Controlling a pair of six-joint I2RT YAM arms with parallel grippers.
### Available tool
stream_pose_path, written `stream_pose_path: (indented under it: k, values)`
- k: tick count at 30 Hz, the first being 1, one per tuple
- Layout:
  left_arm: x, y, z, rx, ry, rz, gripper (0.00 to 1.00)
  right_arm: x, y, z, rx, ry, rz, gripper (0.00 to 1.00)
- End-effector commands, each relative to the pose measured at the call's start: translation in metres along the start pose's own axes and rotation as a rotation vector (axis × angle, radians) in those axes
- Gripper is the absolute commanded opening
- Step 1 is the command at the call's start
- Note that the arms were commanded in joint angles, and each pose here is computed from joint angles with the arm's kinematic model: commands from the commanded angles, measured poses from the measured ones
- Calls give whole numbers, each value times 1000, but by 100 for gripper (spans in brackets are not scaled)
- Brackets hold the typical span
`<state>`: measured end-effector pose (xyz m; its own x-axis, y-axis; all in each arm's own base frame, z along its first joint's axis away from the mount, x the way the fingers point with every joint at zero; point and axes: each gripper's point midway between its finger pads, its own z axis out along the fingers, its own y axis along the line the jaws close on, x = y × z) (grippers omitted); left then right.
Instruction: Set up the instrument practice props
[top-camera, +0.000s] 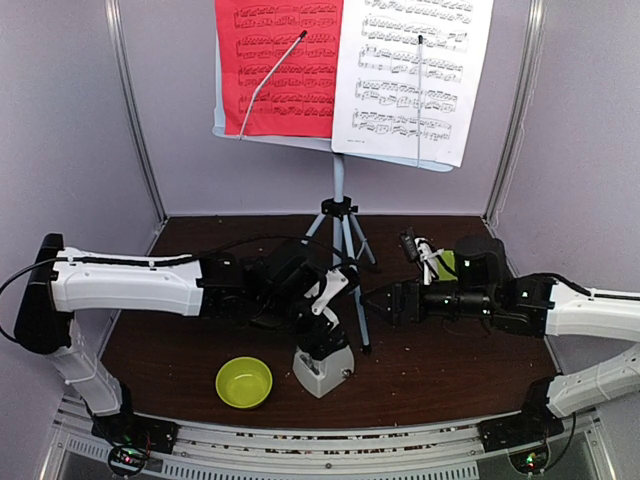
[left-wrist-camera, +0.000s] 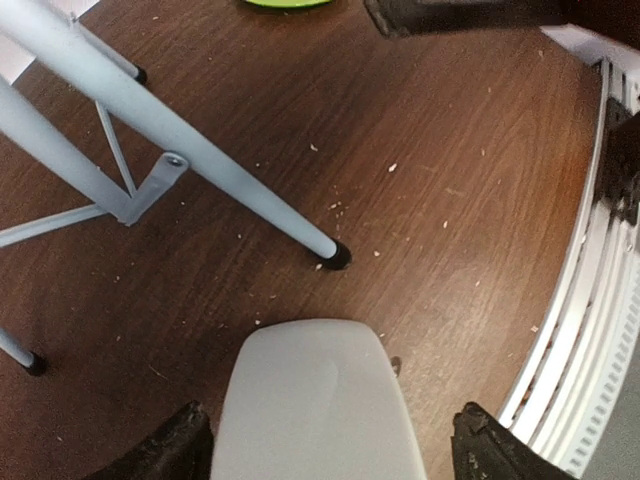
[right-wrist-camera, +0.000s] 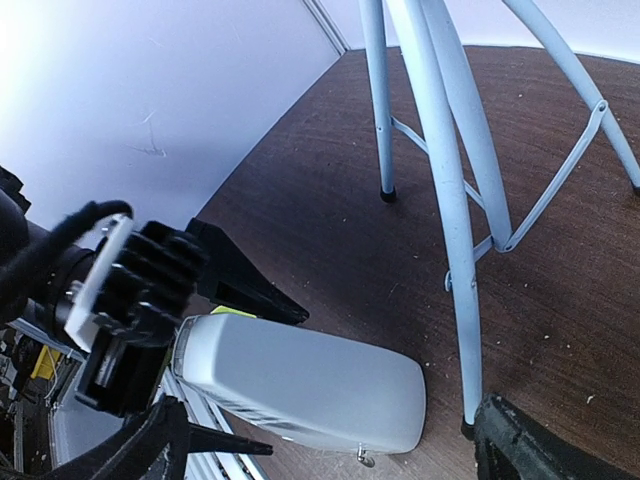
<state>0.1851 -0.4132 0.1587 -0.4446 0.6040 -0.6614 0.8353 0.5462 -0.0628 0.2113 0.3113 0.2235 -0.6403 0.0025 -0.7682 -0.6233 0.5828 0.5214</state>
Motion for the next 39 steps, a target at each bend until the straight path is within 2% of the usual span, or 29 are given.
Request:
stream_pose_path:
  k: [1, 5, 9, 15, 25, 31, 39]
  values:
    - [-29, -5, -29, 50, -159, -22, 91, -6, 4, 6, -6, 17, -1, 100]
    - [-23, 0, -46, 53, -229, -42, 92, -13, 9, 11, -13, 20, -1, 100]
    - [-15, 8, -62, 41, -310, -76, 89, -14, 15, 21, -35, 53, -3, 100]
    - [-7, 13, -66, 22, -358, -101, 81, -11, 27, 40, -94, 120, 9, 100]
    - [-21, 8, -61, 1, -402, -55, 71, 7, 29, 65, -136, 221, 51, 99]
    - [-23, 6, -61, 4, -402, -28, 61, 20, 21, 71, -117, 264, 65, 98]
    - [-16, 6, -61, 11, -393, -26, 43, 44, 5, 67, -67, 334, 21, 97]
